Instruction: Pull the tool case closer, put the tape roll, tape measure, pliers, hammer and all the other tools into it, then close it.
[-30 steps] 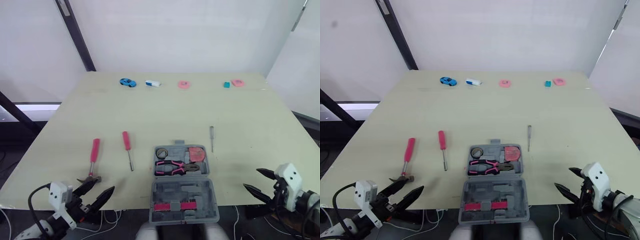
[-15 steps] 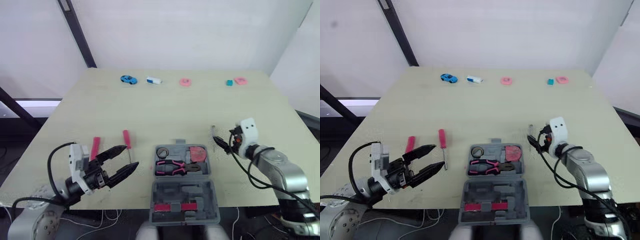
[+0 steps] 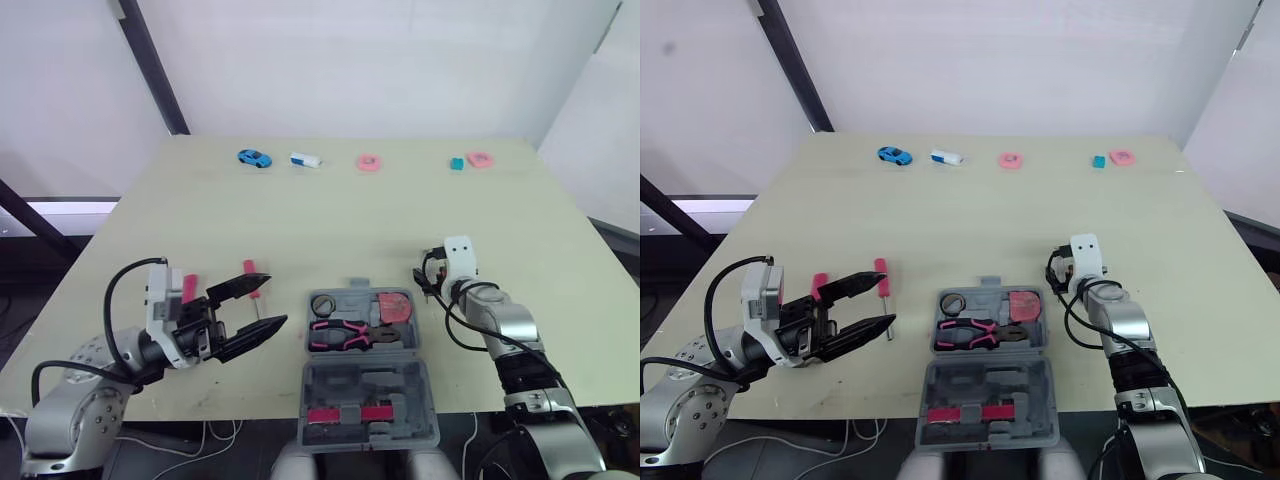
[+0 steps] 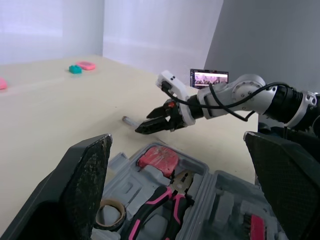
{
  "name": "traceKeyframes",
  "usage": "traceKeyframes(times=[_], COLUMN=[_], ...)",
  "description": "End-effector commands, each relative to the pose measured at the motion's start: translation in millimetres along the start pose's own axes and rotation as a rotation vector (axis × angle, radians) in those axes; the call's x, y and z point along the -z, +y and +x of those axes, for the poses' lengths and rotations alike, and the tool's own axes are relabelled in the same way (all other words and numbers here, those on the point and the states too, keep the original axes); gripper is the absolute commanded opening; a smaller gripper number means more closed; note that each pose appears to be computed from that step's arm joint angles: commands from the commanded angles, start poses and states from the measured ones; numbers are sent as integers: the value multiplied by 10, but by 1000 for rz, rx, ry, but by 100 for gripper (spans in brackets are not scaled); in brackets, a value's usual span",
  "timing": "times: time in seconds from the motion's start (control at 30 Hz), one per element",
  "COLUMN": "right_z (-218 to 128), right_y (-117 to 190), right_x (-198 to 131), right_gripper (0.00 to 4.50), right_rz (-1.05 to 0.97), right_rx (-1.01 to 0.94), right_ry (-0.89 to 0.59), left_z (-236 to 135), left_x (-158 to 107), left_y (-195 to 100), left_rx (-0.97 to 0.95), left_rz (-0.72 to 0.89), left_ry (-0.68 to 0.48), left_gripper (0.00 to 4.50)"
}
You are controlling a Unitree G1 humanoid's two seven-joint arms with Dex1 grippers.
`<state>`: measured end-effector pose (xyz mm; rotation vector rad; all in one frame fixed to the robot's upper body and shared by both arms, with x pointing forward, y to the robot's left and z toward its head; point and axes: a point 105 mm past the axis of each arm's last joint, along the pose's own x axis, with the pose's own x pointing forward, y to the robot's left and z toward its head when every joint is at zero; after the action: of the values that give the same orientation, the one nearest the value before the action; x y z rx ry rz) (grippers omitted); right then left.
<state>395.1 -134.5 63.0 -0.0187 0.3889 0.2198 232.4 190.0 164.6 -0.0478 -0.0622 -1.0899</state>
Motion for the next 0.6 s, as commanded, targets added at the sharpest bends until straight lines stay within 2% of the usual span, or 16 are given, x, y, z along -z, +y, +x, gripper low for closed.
traceKeyframes(times=[0.03, 0.1, 0.17, 0.27, 0.33, 0.37, 0.4, 0.47, 0.57, 0.6], right_z=[-25, -66, -146, -315, -504, -586, -668, -826, -1004, -1052], right_y=[4, 15, 29, 51, 61, 59, 33, -3, -36, -57], right_x=[-192, -263, -307, -276, -207, -168, -125, -26, 86, 134], right_gripper=[446, 446, 446, 446, 395, 366, 327, 236, 83, 48], right_rz=[0, -2, -18, -43, -83, -107, -144, -240, -367, -426], right_rx=[-1, -26, -82, -193, -301, -344, -380, -462, -570, -603], right_ry=[-86, -134, -173, -178, -153, -132, -107, -43, 37, 69], left_z=[-63, -114, -159, -201, -245, -254, -272, -276, -265, -263], left_x=[9, 79, 212, 323, 447, 489, 567, 689, 825, 884], left_y=[24, 85, 119, 150, 125, 94, 90, 102, 141, 153], left_rx=[-38, -107, -147, -174, -137, -103, -87, -54, -13, 7], left_rz=[8, -2, 5, -6, -46, -74, -90, -86, -91, -88], left_ry=[-5, 5, 65, 112, 166, 173, 209, 266, 320, 345], left_gripper=[450, 450, 450, 450, 450, 398, 370, 283, 128, 95])
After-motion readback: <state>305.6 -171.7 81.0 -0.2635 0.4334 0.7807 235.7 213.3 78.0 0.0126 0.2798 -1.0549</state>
